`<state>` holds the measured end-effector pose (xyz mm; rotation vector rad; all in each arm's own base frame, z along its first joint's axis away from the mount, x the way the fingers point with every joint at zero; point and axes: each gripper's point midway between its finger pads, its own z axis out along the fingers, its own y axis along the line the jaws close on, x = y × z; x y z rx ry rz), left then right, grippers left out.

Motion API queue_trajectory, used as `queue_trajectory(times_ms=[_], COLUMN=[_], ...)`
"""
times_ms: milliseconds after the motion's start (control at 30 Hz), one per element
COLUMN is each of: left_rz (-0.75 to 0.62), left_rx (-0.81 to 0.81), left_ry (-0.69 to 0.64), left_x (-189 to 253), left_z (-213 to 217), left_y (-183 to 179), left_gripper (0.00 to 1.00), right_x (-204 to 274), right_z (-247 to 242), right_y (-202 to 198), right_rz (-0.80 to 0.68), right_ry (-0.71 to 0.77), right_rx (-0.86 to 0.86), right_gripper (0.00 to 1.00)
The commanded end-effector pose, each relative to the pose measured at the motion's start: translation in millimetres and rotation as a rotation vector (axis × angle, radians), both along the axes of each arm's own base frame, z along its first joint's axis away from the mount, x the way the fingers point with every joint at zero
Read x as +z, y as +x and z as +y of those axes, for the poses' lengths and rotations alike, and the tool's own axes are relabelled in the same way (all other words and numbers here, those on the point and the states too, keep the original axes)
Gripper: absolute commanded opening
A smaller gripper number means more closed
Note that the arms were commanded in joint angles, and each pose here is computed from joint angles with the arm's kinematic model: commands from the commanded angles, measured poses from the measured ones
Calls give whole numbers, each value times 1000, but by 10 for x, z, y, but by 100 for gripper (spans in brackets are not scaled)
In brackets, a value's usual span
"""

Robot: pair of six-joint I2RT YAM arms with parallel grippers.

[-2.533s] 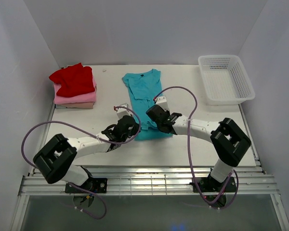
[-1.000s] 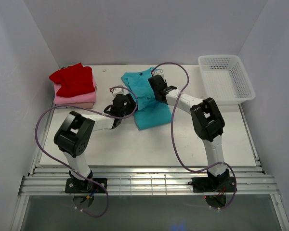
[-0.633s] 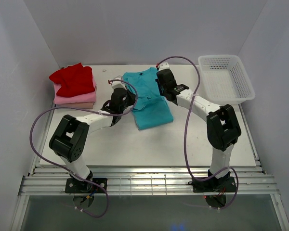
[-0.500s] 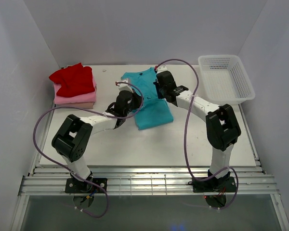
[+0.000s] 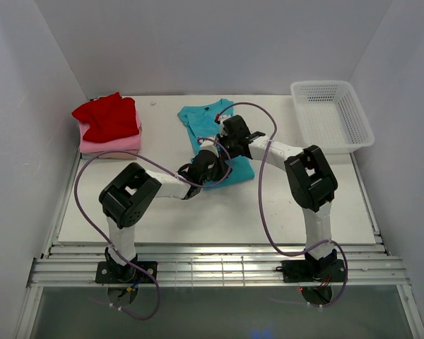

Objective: Fold and stack the t-shirts
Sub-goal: Fold the tshirt

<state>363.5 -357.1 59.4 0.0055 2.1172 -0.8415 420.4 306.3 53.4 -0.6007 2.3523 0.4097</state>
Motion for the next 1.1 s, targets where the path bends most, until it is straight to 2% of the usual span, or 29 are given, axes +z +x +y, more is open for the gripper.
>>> queue_trajectory(times_ms=[0, 333, 733, 833, 900, 967, 1000, 1033, 1067], left_rz=[-8, 87, 200, 204, 197, 169, 160, 134, 125], left_rx=[10, 12, 24, 10, 4, -11, -23, -34, -40], left_ry=[-22, -6, 29, 8, 11, 2, -3, -12, -8], left_x=[16, -366, -757, -716, -697, -592, -548, -440, -415], left_z=[19, 202, 613, 611, 627, 609, 592, 577, 584], left_y=[20, -284, -1035, -1168, -1223, -1250, -1276, -1278, -1300], left_gripper=[0, 0, 0, 0, 0, 0, 0, 0, 0], right_x=[85, -97, 183, 260, 446, 420, 657, 509, 726], right_z=[207, 385, 386, 331, 282, 114, 62, -75, -165], right_y=[38, 129, 503, 553, 521, 407, 337, 183, 106], right_rz=[10, 56, -75, -102, -130, -133, -172, -147, -191], right_ry=[70, 94, 73, 54, 56, 21, 31, -11, -15], right_rx=[44, 64, -5, -32, -47, -82, -96, -111, -140], right_gripper=[8, 8, 8, 8, 8, 8, 8, 8, 10])
